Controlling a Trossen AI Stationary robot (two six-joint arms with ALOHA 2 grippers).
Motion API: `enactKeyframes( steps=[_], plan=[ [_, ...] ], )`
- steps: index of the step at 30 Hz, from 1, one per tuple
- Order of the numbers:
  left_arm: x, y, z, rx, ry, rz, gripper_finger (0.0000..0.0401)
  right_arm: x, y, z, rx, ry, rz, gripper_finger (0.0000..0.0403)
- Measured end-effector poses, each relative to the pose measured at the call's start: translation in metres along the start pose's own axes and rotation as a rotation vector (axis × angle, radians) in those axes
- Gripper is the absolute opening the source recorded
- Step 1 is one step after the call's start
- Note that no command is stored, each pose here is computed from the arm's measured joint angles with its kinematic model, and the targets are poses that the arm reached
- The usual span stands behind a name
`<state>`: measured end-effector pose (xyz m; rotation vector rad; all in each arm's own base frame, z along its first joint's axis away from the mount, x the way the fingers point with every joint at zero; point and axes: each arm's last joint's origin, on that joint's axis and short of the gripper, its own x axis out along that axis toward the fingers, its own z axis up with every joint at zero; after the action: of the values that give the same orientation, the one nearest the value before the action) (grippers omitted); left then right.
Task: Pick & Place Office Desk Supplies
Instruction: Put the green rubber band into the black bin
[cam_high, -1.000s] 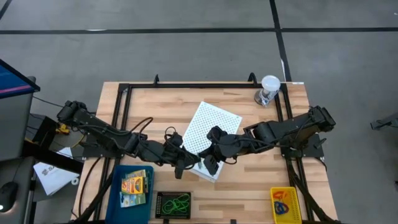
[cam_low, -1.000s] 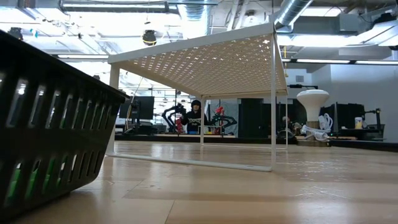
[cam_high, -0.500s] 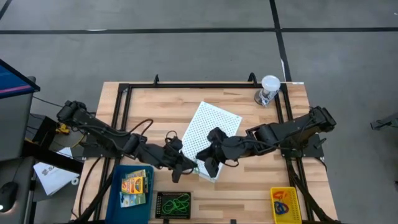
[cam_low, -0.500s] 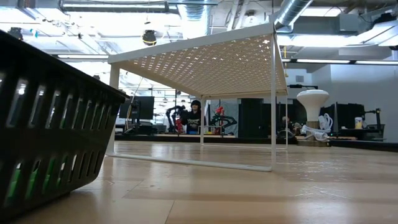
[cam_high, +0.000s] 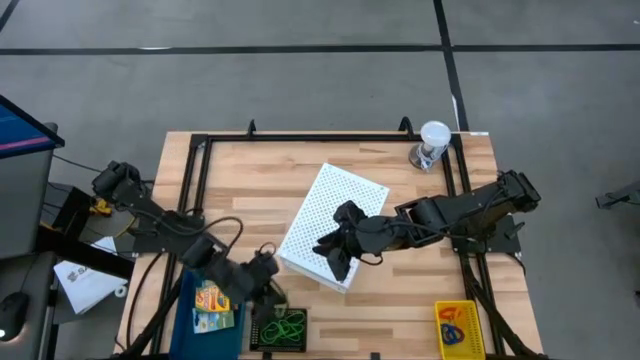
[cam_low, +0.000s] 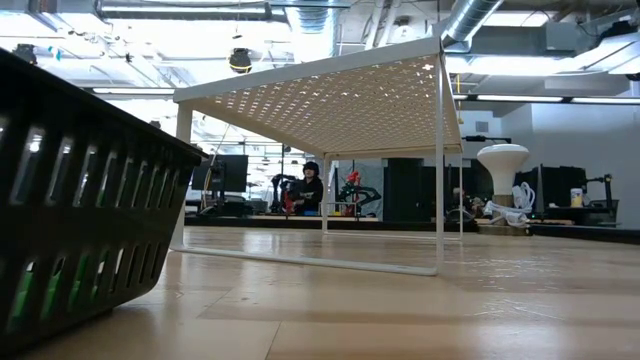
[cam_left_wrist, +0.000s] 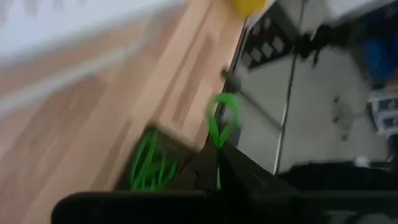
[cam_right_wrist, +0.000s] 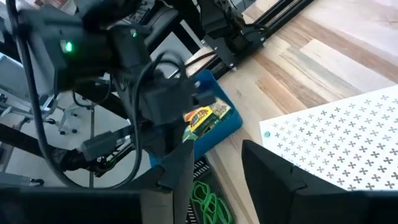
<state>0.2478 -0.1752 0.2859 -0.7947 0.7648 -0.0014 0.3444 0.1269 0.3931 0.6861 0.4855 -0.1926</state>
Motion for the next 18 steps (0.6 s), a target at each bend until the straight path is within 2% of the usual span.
enactKeyframes(
  steps=[7, 11, 18],
  plan=[
    [0.006, 0.008, -0.042, -0.025, 0.033, 0.018, 0.0, -0.003, 0.004, -0.006, 0.005, 0.014, 0.003, 0.013],
    [0.025, 0.02, -0.062, -0.034, 0.05, 0.049, 0.0, -0.006, 0.007, -0.014, 0.019, 0.017, -0.014, 0.013],
    [0.068, 0.029, -0.083, -0.03, 0.105, 0.071, 0.0, -0.015, 0.014, -0.033, 0.047, 0.038, -0.059, 0.013]
  ],
)
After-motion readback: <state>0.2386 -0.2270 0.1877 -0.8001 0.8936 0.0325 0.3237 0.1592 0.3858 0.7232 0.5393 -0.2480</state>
